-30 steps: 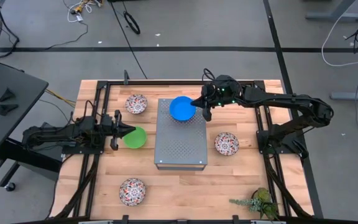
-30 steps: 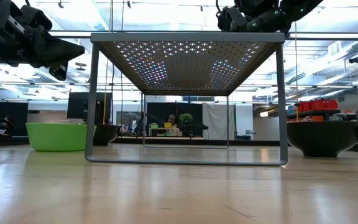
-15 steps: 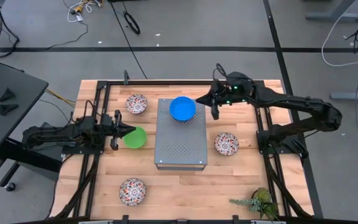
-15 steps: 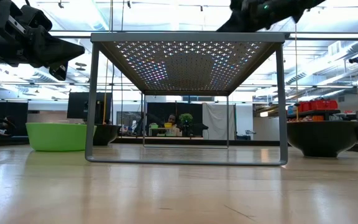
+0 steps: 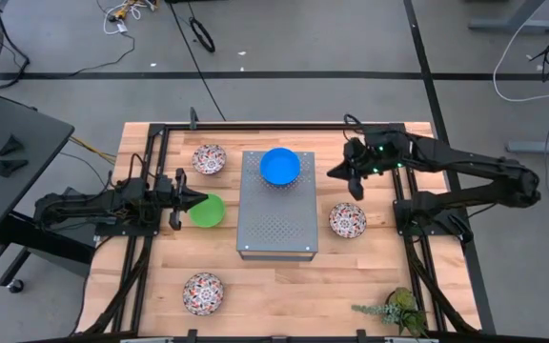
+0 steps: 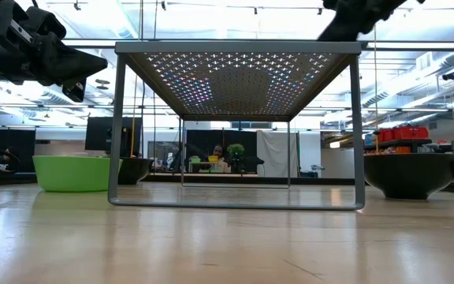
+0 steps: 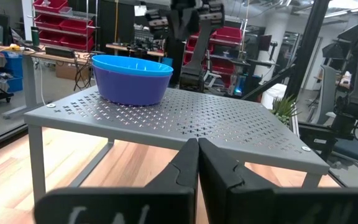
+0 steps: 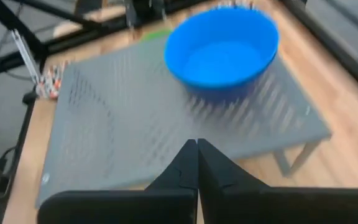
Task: Pick & Place Mini bowls
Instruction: Put the middle white patterned bowl on the shelf
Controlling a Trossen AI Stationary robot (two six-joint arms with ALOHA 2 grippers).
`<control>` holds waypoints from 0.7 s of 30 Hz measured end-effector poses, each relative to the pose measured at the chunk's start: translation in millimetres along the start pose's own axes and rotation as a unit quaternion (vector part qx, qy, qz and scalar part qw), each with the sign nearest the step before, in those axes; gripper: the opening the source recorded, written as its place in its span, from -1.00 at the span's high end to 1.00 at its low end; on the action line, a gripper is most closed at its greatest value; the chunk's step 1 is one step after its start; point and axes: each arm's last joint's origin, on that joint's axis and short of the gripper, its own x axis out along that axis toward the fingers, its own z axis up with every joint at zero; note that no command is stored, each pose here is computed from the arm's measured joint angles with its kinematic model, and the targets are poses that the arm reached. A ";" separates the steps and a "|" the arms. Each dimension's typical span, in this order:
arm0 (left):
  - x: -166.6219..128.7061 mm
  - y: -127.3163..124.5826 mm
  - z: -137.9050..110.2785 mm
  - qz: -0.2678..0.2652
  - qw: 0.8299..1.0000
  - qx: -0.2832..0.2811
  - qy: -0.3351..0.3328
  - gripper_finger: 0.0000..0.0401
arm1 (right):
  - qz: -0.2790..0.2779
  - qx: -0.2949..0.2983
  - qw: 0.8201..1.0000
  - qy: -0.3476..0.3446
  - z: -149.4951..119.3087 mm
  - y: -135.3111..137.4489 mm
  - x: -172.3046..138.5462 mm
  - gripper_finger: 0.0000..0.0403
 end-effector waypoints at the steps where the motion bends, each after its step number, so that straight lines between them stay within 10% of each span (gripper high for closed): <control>1: 0.0 0.0 0.0 0.000 1.000 0.000 0.000 0.93 | -0.002 0.003 1.000 0.014 -3.4 2.0 -1.2 1.00; 21: 0.0 0.0 0.0 0.000 1.000 0.000 0.000 0.93 | -0.047 0.008 0.977 0.208 -46.4 15.1 -16.1 0.99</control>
